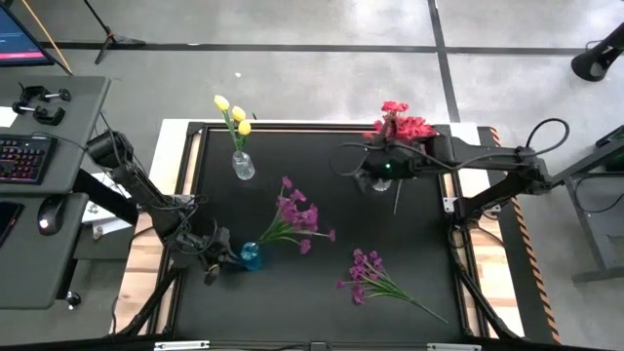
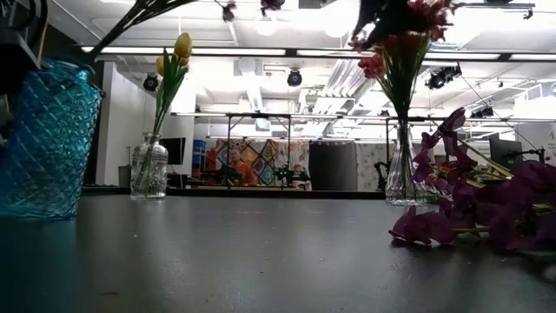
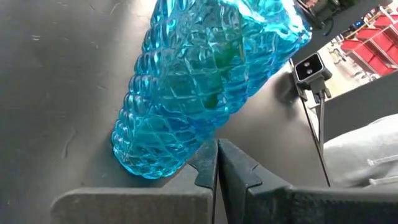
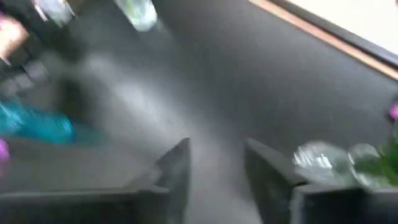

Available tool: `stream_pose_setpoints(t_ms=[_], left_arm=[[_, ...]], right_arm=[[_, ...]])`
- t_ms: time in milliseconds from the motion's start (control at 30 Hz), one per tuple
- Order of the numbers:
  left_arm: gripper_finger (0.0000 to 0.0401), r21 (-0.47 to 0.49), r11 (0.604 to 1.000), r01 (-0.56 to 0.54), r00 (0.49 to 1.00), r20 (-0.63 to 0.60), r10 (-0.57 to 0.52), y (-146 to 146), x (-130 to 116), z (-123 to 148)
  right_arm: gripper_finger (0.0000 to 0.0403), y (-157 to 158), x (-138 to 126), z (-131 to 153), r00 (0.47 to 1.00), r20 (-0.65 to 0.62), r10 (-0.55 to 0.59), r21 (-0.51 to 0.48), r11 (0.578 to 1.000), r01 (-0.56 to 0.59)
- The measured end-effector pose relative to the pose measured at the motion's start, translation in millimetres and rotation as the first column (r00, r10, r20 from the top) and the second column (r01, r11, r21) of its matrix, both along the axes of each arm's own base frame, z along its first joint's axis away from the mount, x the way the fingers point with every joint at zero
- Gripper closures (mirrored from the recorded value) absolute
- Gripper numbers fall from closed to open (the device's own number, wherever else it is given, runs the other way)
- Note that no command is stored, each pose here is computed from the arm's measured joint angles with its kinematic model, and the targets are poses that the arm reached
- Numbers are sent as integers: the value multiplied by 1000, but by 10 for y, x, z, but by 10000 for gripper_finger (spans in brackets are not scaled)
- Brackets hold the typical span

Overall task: Sort flowers into vase by color
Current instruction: Adjust the blue vase

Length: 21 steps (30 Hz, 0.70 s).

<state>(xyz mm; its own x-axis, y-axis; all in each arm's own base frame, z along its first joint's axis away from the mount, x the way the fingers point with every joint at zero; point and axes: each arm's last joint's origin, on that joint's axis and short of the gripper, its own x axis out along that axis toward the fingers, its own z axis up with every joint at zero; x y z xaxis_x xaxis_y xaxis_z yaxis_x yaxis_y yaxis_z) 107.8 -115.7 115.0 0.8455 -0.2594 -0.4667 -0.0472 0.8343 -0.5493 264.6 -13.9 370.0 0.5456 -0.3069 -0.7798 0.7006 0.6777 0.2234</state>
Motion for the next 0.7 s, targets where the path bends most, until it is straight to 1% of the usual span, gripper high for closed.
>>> stream_pose_setpoints(t_ms=[67,133,167,200,300,333,400,467,567,633,700], left_arm=[[401,-1,1000,-4,1000,-1,4,5,5,0],[401,-3,1000,-9,1000,-2,9,9,10,0],[401,-3,1000,-11,1000,-2,11,12,13,-1],[401,-3,1000,-12,1000,-2,12,13,14,-1],[401,-3,1000,-12,1000,-3,12,13,14,-1],[401,-6,1000,-13,1000,-4,13,13,14,-1],[401,-19,1000,-15,1000,-10,15,12,13,-2],[401,-29,999,-12,1000,-17,11,10,12,-3],[401,-34,999,-1,1000,-23,1,7,10,-4],[401,-34,999,-1,1000,-23,0,7,10,-4],[401,-34,999,-1,1000,-23,1,7,10,-4]], right_arm=[[309,34,-57,-41,997,-73,23,21,1000,-21],[366,105,-91,-62,992,-116,49,25,999,-47],[383,154,-101,-68,990,-127,65,27,998,-62],[391,206,-105,-79,988,-132,81,30,997,-78],[384,385,-89,-220,986,-118,119,64,992,-112],[386,452,-74,-294,985,-111,135,83,989,-126],[396,601,-18,-443,982,-57,181,130,976,-173],[400,780,46,-594,966,30,257,178,950,-258],[399,1035,85,-778,924,155,349,230,897,-377],[402,1178,44,-873,912,174,371,263,875,-406],[401,1300,-35,-974,909,147,391,291,861,-417]])
